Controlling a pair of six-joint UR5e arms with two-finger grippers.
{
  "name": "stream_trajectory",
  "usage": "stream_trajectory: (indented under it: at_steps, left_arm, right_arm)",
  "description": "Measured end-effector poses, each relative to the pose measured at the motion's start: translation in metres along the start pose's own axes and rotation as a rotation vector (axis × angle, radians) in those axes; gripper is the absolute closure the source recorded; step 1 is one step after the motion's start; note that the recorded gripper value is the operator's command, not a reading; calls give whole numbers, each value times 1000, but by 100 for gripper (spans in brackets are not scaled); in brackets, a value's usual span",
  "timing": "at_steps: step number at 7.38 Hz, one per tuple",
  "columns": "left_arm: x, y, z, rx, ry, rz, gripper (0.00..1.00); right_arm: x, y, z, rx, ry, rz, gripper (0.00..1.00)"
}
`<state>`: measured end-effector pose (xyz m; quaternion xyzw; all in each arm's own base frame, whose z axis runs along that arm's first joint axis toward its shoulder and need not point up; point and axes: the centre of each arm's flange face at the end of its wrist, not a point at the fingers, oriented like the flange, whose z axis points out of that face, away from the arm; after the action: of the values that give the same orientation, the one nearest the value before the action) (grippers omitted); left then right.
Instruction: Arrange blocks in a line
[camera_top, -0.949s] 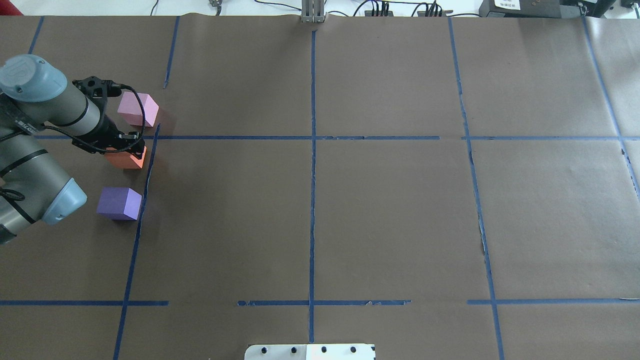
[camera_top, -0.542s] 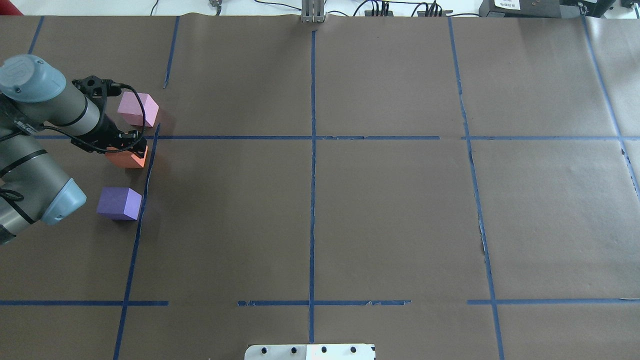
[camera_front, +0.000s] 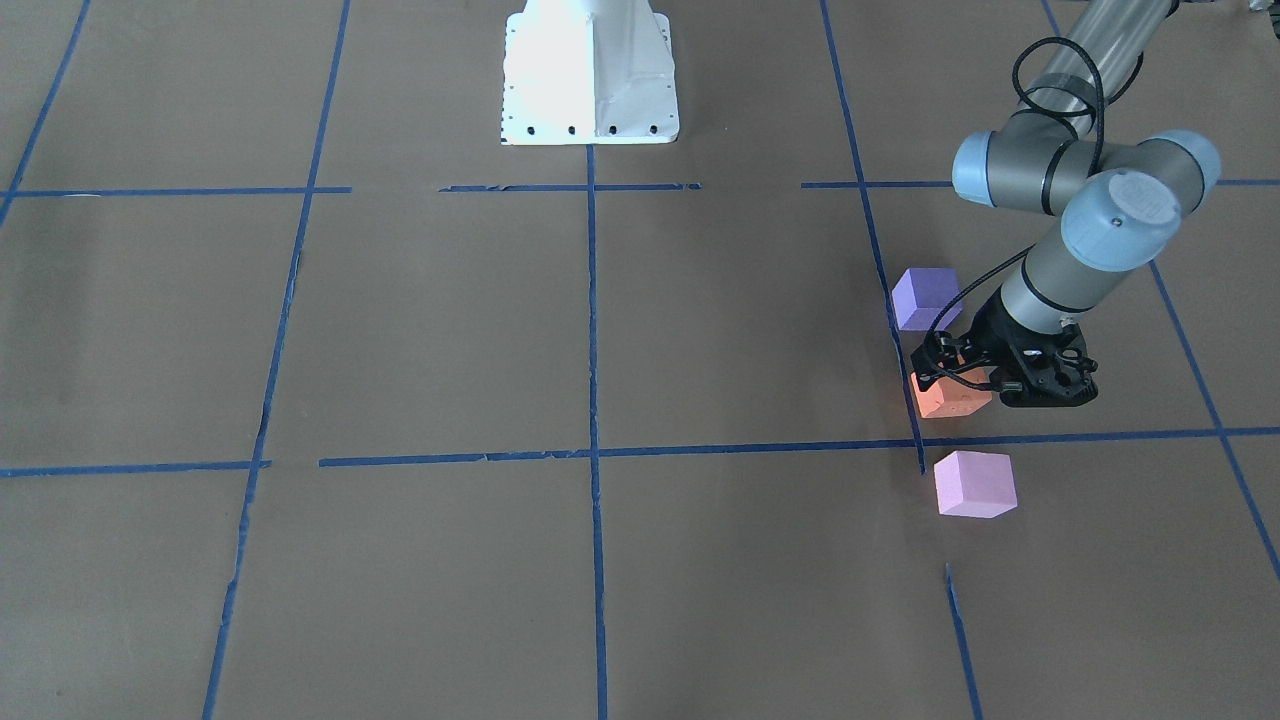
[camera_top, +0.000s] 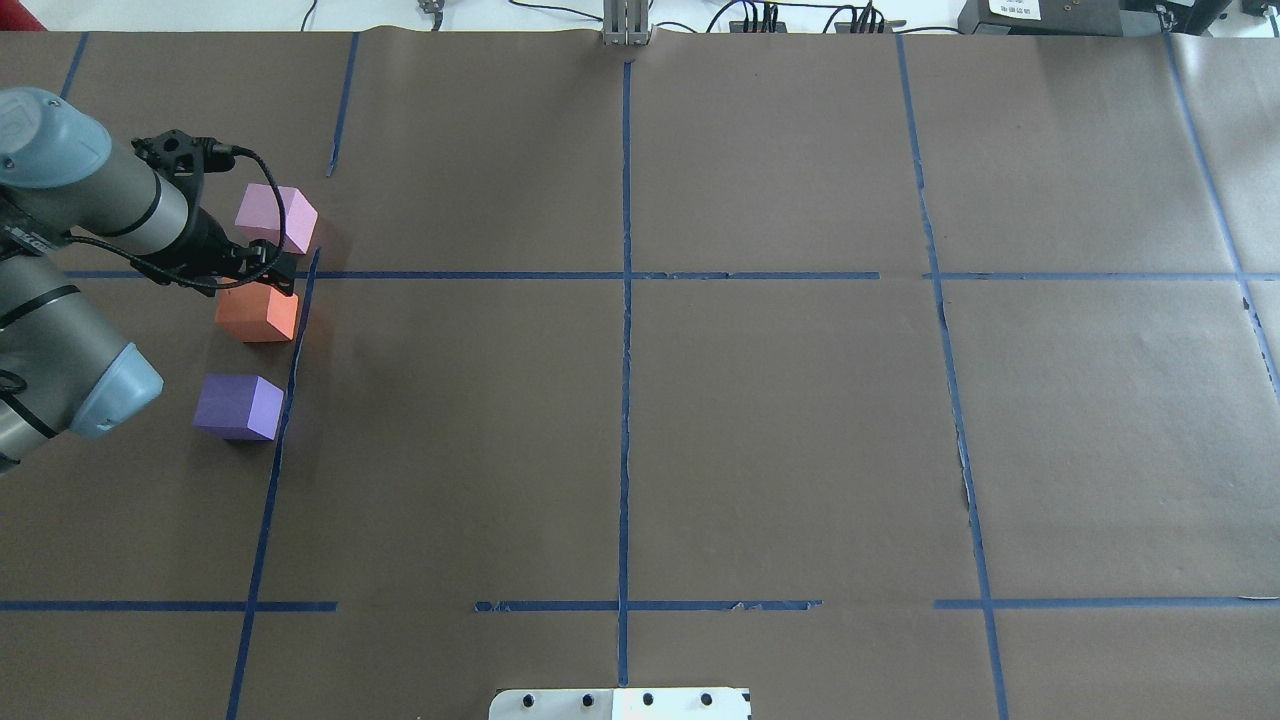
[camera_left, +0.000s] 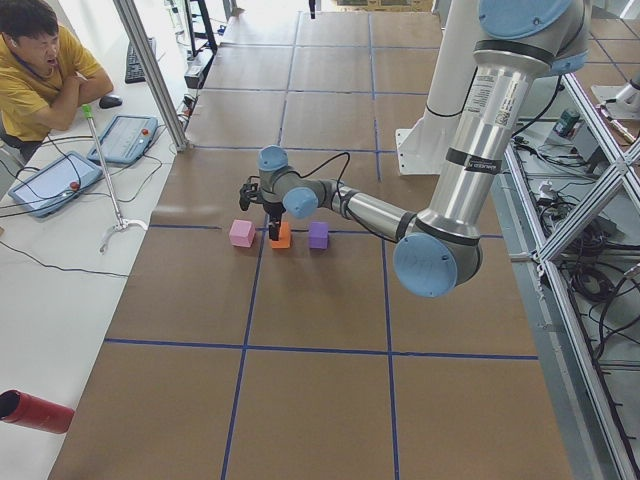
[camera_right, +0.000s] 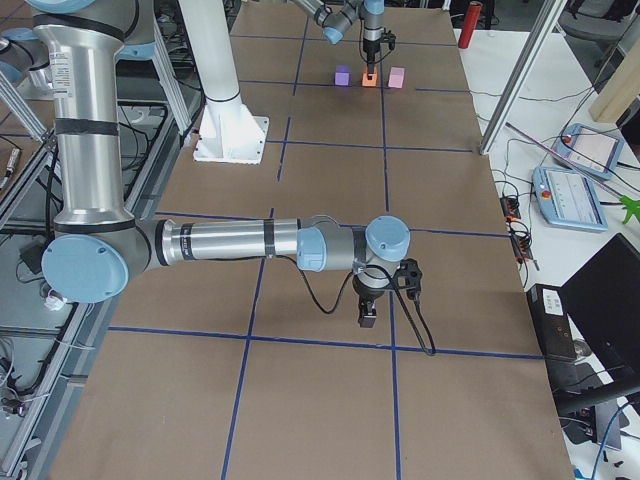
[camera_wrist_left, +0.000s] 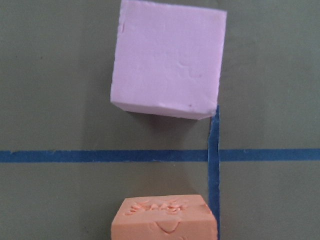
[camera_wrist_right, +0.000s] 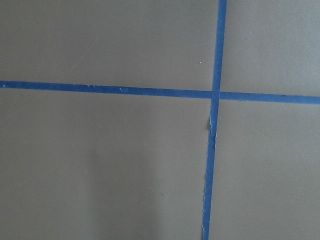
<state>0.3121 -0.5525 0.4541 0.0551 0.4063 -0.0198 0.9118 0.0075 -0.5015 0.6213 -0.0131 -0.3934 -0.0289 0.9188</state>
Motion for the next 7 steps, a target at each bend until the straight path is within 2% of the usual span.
stream_trajectory:
  at_steps: [2,3,4,5,6,7]
  left_arm:
    - [-37,-19,-43,71,-6,15,1]
    - [-82,-27,-64,95,-44,73,1]
    - [-135,-32,-85,95,-103,157,0]
    - [-191,-35,-108,71,-167,241,0]
    - [-249,-28,-128,42,-216,281,0]
    - [-306,-9,-146,26,-244,258,0]
  right_arm:
    - [0,0,0,0,0,0,0]
    - [0,0,0,0,0,0,0]
    - [0,0,0,0,0,0,0]
    - [0,0,0,0,0,0,0]
    - [0,0,0,0,0,0,0]
    - [0,0,0,0,0,0,0]
